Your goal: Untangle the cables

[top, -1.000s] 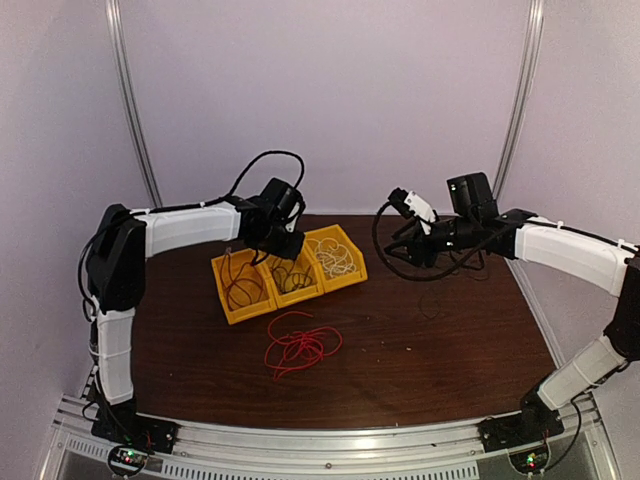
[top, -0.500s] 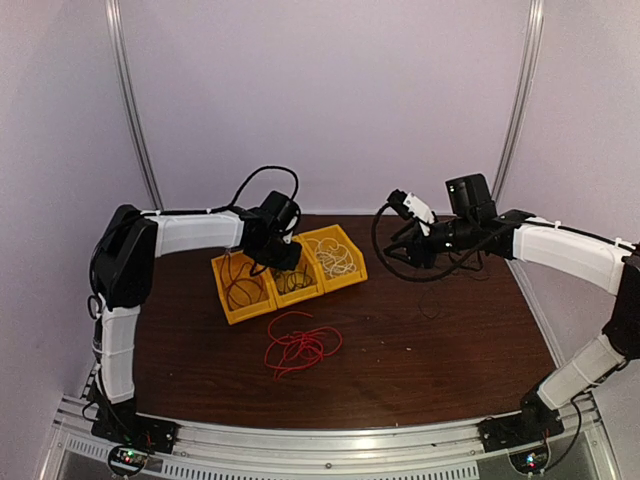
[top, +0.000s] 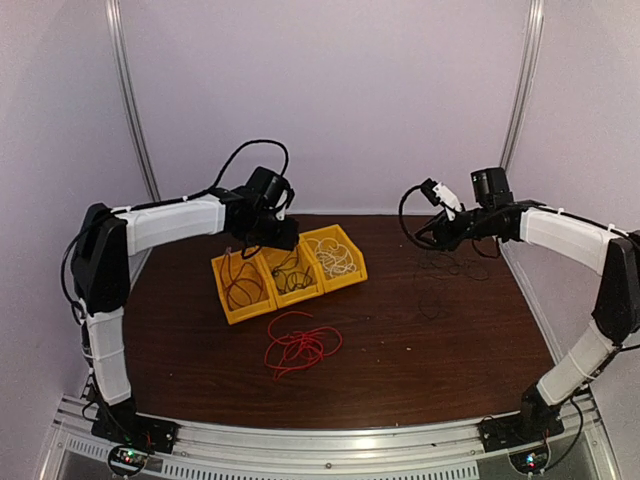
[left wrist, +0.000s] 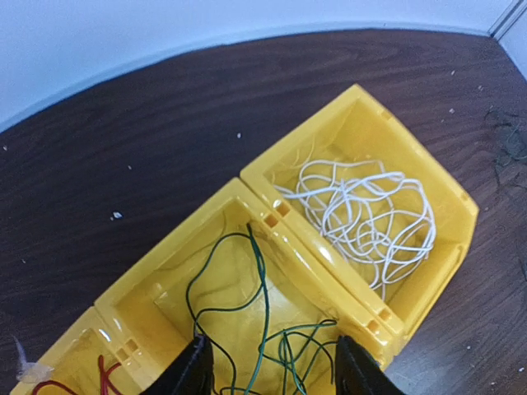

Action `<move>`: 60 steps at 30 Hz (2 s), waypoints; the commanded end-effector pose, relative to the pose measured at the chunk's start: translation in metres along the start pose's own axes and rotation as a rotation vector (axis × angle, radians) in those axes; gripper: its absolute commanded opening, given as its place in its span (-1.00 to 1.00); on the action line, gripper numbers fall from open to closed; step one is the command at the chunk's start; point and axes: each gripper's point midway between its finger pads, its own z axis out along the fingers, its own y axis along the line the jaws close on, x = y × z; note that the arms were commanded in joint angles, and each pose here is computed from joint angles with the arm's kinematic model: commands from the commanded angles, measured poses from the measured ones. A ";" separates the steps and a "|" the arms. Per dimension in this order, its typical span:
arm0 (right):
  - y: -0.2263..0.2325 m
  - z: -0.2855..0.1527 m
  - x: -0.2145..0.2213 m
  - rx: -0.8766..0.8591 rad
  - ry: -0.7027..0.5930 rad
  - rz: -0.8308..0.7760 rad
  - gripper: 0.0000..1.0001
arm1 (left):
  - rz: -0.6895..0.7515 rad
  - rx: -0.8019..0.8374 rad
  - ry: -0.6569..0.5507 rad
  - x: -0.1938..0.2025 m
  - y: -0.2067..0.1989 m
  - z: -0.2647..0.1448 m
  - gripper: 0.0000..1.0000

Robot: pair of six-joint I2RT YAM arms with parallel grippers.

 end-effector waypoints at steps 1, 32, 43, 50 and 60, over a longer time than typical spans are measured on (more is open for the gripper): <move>-0.044 -0.002 0.015 0.091 0.049 0.054 -0.07 | -0.008 0.021 -0.144 -0.042 0.000 -0.048 0.09; -0.197 0.095 0.120 0.392 0.378 0.130 0.04 | 0.092 0.226 -0.309 0.017 -0.077 -0.156 0.17; -0.195 0.093 0.118 0.373 0.351 0.172 0.01 | 0.078 0.216 -0.318 0.021 -0.071 -0.158 0.17; -0.207 0.089 0.130 0.381 0.337 0.314 0.10 | 0.081 0.221 -0.312 0.025 -0.072 -0.156 0.17; -0.209 0.101 0.143 0.302 0.305 0.416 -0.13 | 0.073 0.219 -0.310 0.029 -0.069 -0.156 0.17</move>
